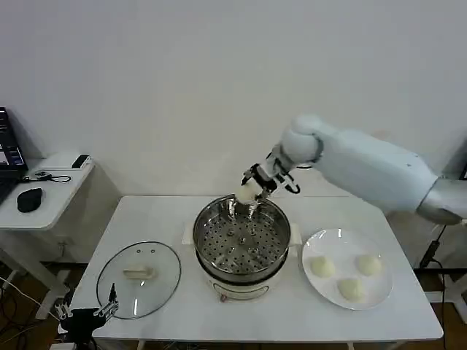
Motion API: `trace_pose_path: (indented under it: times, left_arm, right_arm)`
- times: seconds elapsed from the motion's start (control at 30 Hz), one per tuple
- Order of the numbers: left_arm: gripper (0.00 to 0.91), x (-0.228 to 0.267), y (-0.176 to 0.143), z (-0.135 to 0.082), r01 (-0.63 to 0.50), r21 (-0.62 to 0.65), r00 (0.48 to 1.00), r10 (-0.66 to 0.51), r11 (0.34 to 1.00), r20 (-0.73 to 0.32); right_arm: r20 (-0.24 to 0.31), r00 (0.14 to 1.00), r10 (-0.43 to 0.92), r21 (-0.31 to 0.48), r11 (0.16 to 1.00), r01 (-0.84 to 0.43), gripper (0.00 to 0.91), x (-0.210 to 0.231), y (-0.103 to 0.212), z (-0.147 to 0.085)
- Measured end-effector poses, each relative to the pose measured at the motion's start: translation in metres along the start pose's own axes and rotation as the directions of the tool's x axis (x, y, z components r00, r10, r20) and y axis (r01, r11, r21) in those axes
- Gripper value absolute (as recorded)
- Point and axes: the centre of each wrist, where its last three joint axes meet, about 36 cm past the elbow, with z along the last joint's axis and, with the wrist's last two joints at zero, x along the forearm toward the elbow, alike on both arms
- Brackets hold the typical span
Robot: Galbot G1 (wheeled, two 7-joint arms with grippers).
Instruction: Take steamed baozi put them in steamer then cover it.
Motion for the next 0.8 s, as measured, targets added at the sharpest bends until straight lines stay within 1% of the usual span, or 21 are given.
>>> trace_pose_path:
  times: [0.17, 0.33, 0.5, 0.53, 0.8]
  left_arm:
    - [0.907, -0.002, 0.001, 0.002, 0.004, -0.002, 1.000, -0.004, 1.000, -0.004]
    - [0.907, -0.002, 0.000, 0.003, 0.007, 0.003, 1.000, -0.007, 1.000, -0.007]
    - [0.907, -0.002, 0.001, 0.003, 0.011, 0.003, 1.000, -0.011, 1.000, -0.009]
    - [0.907, -0.002, 0.001, 0.003, 0.013, 0.003, 1.000, -0.013, 1.000, -0.008]
    - [0.907, -0.002, 0.001, 0.003, 0.016, 0.005, 1.000, -0.016, 1.000, -0.007]
  right_arm:
    - [0.022, 0.999, -0.024, 0.098, 0.995, 0.022, 0.605, -0.023, 0.000, -0.011]
    - [0.033, 0.999, -0.038, 0.172, 0.985, 0.031, 0.595, -0.041, -0.002, -0.016]
    - [0.039, 0.998, -0.049, 0.222, 0.974, 0.039, 0.605, -0.055, -0.006, -0.019]
    - [0.038, 0.998, -0.051, 0.231, 0.972, 0.041, 0.595, -0.058, -0.007, -0.019]
    - [0.024, 0.998, -0.063, 0.285, 0.957, 0.054, 0.625, -0.071, -0.010, -0.017]
